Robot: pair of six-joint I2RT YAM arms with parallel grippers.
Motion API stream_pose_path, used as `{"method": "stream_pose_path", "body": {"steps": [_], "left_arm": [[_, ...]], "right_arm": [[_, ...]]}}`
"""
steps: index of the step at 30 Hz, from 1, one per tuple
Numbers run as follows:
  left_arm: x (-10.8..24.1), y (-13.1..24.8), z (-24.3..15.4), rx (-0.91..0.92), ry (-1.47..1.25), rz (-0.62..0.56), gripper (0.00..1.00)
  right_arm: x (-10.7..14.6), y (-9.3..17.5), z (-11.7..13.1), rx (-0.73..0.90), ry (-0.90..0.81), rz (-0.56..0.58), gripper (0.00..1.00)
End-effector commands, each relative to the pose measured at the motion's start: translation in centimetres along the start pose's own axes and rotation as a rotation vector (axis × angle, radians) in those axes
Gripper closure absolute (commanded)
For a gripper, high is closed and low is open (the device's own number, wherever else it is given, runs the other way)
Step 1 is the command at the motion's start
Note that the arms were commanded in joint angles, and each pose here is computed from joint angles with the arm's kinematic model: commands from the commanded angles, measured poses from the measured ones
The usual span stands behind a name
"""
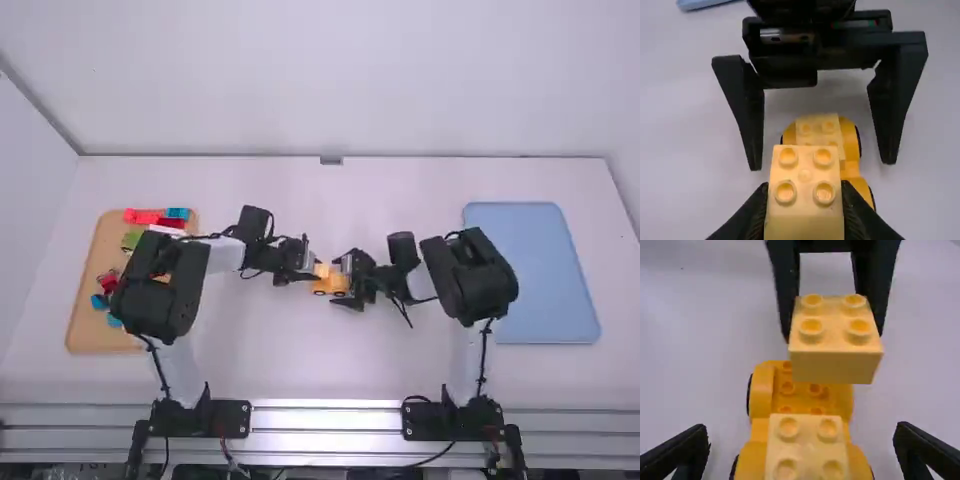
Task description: Assemble lego blocks to make yellow taxi
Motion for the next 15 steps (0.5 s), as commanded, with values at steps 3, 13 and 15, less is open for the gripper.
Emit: {"method": "stream_pose_path", "body": {"steps": [3,13,15], "left_arm": [[0.8,-0.3,-1.1,-0.021,0.151,-0.002,0.84],[1.3,-0.5,-2.0,-0.047,0.176,-0.026,0.92],[1.4,-0.6,-2.0,-0.048,0.178,-0.022,0.92]], "right_arm": [[1.1,-0.3,-0.8,-0.050,-0.081,-0.074,0.02],[1.5,-0.8,-1.4,-0.073,-0.086,-0.096,0.35],[1.6,-0.7,-1.3,-0.075,-0.103,-0.092,0.48]]}}
Point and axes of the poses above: each hand's point on the last joint's axis, 136 mm out from that joint toward the fingers, its own y axis back along the fingers, its own z axis along the line the jaws close on, x = y × z, the point moved 10 cm from there along y, back along the fingers
